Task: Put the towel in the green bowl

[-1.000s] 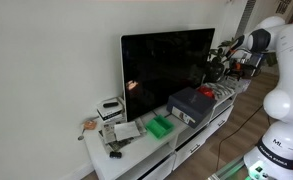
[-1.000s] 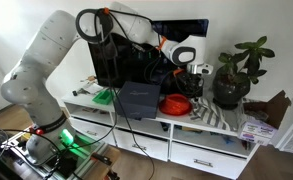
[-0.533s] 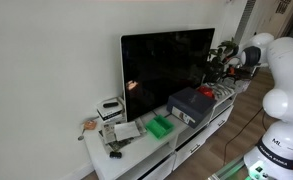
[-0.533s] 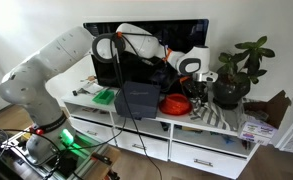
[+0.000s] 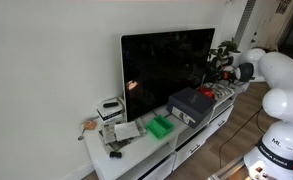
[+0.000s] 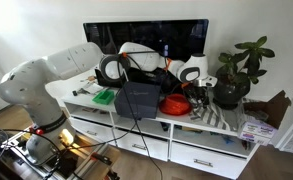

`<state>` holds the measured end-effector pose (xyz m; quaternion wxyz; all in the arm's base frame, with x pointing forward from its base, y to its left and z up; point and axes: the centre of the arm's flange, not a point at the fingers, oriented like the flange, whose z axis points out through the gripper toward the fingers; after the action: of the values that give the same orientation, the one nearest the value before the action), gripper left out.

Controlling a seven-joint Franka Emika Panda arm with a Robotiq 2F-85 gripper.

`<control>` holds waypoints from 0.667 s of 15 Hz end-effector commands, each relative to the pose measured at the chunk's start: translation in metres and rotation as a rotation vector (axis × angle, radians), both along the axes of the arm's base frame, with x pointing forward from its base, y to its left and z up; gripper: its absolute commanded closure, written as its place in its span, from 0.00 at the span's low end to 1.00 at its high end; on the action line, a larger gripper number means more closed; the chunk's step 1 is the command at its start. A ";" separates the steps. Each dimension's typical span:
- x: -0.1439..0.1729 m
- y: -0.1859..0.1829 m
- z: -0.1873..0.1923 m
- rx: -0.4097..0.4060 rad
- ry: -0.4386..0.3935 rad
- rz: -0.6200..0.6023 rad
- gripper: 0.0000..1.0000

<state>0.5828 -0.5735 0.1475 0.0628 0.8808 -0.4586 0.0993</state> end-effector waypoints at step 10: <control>0.048 -0.034 -0.095 -0.036 -0.127 -0.208 0.00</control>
<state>0.5872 -0.5623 0.0866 0.0482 0.8351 -0.5296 0.1406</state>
